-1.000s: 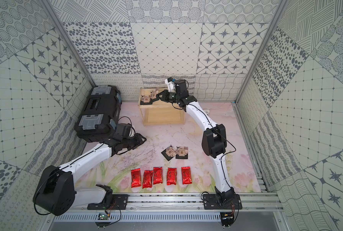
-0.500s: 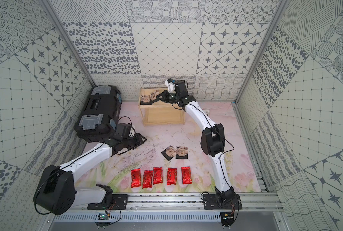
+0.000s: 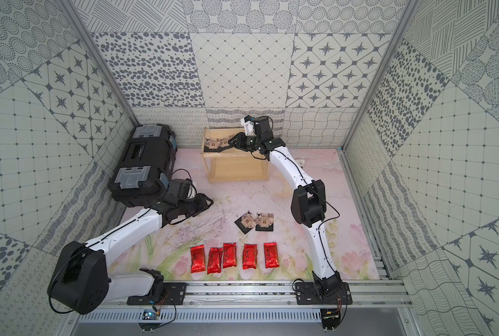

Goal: Place the tea bags on the shelf by color
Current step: Place the tea bag on the shelf.

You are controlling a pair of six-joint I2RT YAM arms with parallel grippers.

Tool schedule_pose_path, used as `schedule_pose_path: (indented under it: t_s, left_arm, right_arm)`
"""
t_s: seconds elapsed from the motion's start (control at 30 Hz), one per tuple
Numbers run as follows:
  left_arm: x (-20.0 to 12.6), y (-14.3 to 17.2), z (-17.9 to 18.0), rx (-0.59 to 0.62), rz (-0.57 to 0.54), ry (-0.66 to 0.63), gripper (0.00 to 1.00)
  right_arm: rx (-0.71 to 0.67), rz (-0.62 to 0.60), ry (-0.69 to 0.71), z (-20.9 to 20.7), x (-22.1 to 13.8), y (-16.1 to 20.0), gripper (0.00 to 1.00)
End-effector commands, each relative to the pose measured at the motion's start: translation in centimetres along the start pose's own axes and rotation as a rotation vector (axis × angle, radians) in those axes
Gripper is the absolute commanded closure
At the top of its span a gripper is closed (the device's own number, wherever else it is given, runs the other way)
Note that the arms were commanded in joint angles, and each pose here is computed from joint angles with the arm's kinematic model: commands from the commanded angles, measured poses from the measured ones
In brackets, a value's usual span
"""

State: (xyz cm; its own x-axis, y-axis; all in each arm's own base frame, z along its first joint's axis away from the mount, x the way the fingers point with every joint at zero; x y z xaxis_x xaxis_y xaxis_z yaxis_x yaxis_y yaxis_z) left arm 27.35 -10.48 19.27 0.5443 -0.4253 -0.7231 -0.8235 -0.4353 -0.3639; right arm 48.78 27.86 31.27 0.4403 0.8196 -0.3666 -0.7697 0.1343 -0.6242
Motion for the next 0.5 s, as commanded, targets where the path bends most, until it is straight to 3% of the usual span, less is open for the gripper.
schedule_pose_path:
  t_s: [0.0, 0.47]
  left_arm:
    - [-0.32, -0.46, -0.88, 0.043, -0.034, 0.039, 0.53]
    - [-0.74, -0.21, -0.67, 0.044, -0.048, 0.040, 0.53]
  right_arm:
    - [-0.033, -0.013, 0.023, -0.43, 0.30, -0.40, 0.70]
    - [-0.060, -0.005, 0.100, -0.43, -0.13, -0.80, 0.51]
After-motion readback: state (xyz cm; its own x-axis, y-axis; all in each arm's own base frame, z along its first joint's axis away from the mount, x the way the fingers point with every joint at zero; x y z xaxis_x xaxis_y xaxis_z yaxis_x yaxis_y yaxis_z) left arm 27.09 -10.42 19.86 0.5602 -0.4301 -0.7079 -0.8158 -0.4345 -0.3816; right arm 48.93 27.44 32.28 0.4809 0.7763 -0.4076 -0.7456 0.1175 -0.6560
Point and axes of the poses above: each gripper's point midway between its finger pads, its own x axis out along the fingers, its own z axis along the line the jaws close on, y = z × x, the point moved 10 cm from there along -x, back along the fingers, and after that the axes turned 1 degree about -x, right-handed, at the moved point
